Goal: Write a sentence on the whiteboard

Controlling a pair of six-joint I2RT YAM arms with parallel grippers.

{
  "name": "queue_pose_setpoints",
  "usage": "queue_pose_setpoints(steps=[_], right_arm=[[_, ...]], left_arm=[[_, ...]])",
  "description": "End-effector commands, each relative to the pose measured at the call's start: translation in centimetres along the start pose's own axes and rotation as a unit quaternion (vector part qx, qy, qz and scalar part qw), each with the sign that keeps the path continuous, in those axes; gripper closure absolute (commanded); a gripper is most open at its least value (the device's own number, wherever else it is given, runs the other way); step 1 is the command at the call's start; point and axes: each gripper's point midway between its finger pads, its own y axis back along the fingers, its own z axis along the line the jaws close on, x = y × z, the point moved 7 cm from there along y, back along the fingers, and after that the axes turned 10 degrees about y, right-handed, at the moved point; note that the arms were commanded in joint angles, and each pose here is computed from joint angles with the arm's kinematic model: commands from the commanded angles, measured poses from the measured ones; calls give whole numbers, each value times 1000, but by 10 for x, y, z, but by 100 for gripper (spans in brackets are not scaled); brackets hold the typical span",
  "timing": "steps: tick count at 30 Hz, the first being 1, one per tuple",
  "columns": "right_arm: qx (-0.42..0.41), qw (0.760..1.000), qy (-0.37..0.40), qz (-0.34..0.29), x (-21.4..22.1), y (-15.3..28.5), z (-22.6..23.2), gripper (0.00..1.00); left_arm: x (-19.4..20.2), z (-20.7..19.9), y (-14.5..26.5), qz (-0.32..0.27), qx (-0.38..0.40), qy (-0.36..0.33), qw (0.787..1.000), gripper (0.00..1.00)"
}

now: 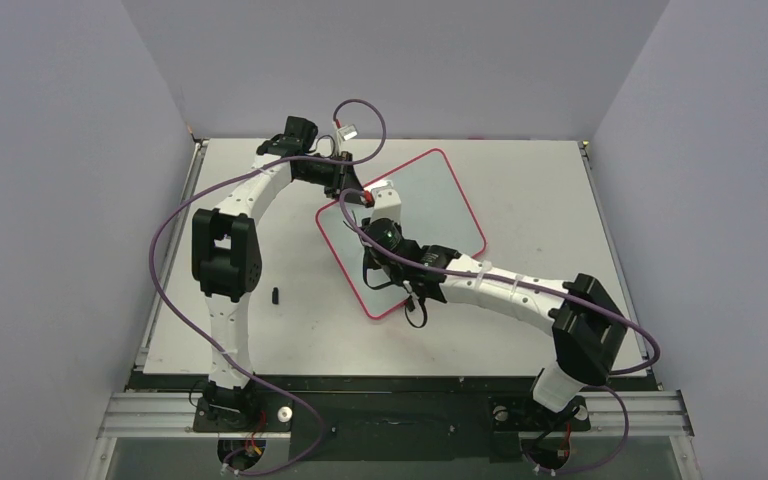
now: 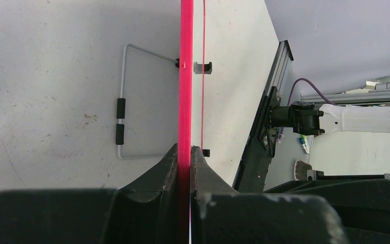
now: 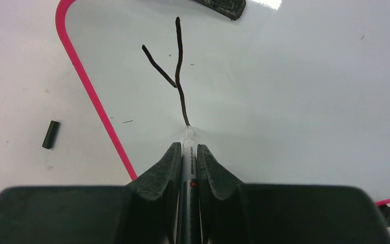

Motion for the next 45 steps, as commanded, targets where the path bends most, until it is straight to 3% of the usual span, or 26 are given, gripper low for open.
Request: queue_pose_setpoints(steps=[1, 12, 20, 45], right_arm=[[6, 1000, -11, -11, -7, 16, -5, 100], [-6, 997, -24, -73, -48, 40, -13, 100], [4, 996, -28, -81, -70, 23, -29, 100], [-18, 998, -31, -45, -56, -16, -20, 100]], left_arm=[[-5, -30, 9, -16, -19, -68, 997, 100], [-5, -31, 9, -12, -28, -81, 996, 100], [-3, -33, 6, -7, -30, -83, 996, 100], [-7, -37, 4, -17, -44, -86, 995, 100]])
